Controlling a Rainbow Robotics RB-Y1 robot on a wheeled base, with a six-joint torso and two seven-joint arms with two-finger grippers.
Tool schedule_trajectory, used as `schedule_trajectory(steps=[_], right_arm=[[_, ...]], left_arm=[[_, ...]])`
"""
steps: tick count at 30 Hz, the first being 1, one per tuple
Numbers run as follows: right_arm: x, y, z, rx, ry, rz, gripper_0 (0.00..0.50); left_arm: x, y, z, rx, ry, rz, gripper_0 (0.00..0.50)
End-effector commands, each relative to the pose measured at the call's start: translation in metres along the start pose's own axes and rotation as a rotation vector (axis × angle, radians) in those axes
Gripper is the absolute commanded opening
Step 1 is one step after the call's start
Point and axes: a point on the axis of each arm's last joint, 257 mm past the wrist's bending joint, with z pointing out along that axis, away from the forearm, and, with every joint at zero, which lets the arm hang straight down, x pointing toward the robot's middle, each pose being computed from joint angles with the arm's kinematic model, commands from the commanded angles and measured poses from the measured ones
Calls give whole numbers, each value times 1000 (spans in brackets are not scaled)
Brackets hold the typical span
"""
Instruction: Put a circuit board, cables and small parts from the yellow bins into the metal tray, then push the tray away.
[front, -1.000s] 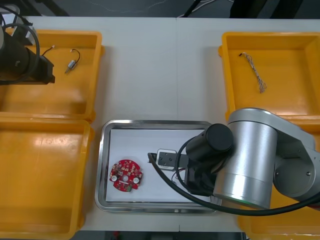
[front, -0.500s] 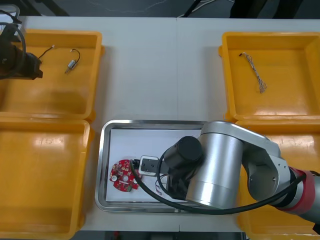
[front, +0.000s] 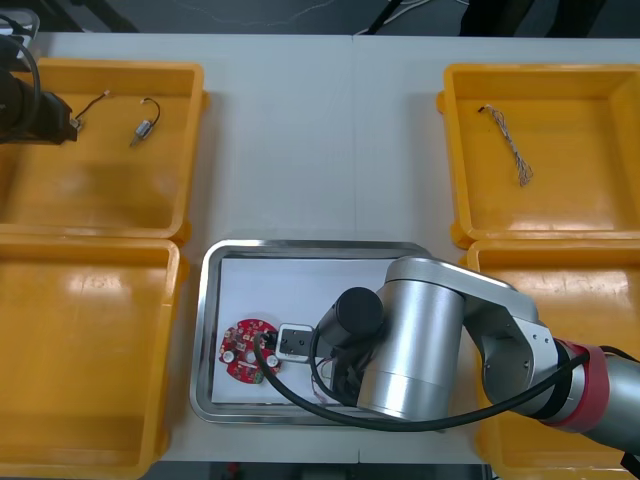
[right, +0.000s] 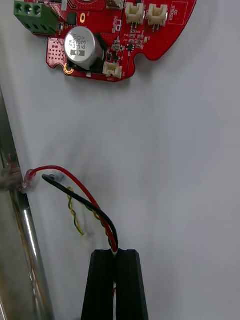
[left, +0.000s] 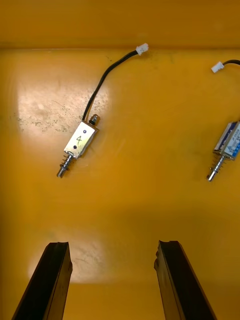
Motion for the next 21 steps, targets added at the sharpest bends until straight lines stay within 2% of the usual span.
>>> schedule_trajectory(steps=[1,9,11,12,13,14,16,17,18,19,21], right_arm=[[-23,4,-1,15,-43,-43,0],[-23,8,6,6,-36,-50,0],[-23,8,6,10,-33,-56,17],[-23,7,7,16,-32,-58,65],[-23,7,7,22,-31,-60,177],[-23,6,7,25,-31,-62,228],[-25,6,7,29,-32,-63,382],[-25,5,6,30,-33,-59,414],[-25,3,6,34,-35,-57,483],[-26,1,4,36,-39,-54,500],[-28,-1,2,37,-46,-51,500]], left_arm=[[-50,26,-28,-36,-107,69,500],[-59,27,-22,-51,-129,90,500],[-60,26,-20,-56,-135,96,500],[-62,25,-19,-56,-138,99,500],[-62,23,-18,-53,-141,100,500],[-63,22,-17,-51,-142,99,500],[-68,23,-16,-46,-152,94,500],[-69,23,-16,-46,-152,97,500],[-72,24,-15,-47,-159,110,500],[-73,26,-14,-48,-163,117,500],[-75,27,-12,-47,-169,125,500]])
